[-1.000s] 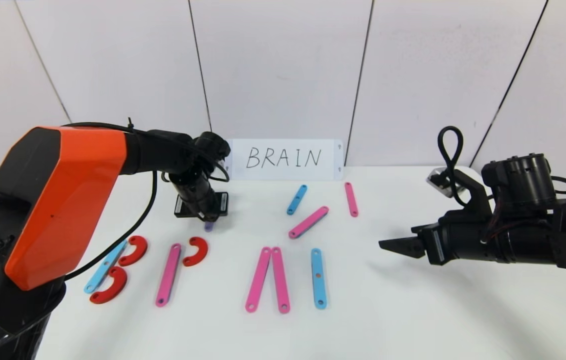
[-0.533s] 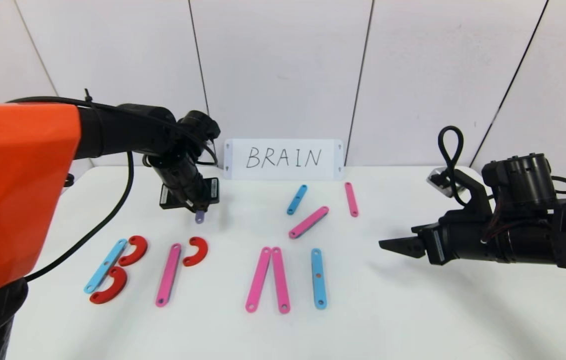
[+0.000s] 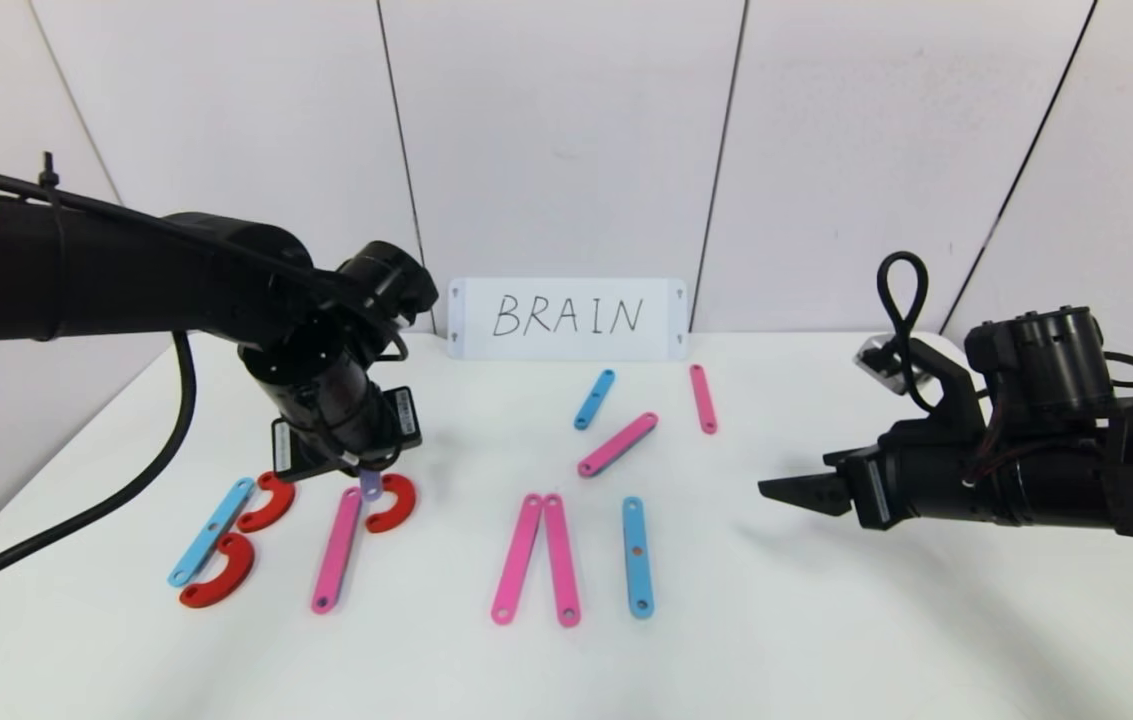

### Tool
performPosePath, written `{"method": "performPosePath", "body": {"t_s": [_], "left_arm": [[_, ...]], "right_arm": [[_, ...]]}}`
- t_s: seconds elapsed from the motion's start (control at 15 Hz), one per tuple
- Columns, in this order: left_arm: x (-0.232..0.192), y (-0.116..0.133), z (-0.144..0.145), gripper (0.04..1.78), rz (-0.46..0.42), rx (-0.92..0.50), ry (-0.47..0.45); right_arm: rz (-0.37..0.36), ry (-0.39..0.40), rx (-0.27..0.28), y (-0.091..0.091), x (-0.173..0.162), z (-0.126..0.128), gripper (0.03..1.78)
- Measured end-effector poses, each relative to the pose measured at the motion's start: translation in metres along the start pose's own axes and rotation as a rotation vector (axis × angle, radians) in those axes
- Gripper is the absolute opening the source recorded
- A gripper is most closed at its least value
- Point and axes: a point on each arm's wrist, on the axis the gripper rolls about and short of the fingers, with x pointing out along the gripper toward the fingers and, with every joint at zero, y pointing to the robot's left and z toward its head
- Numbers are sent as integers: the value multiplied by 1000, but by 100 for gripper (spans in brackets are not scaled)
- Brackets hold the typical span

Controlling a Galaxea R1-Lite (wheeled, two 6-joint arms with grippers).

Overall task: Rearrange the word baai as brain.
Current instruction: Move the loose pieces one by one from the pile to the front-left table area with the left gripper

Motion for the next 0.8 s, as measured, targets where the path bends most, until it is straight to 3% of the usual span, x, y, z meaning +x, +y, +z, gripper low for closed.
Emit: {"method": "performPosePath", "body": {"t_s": [0.27, 0.8], "left_arm": [[-15, 1, -42, 27, -14, -89, 13], [8, 5, -68, 27, -6, -136, 36]], "right_arm": [[3, 0, -1, 0, 0, 0, 173], [3, 1, -1, 1, 1, 0, 173]]}}
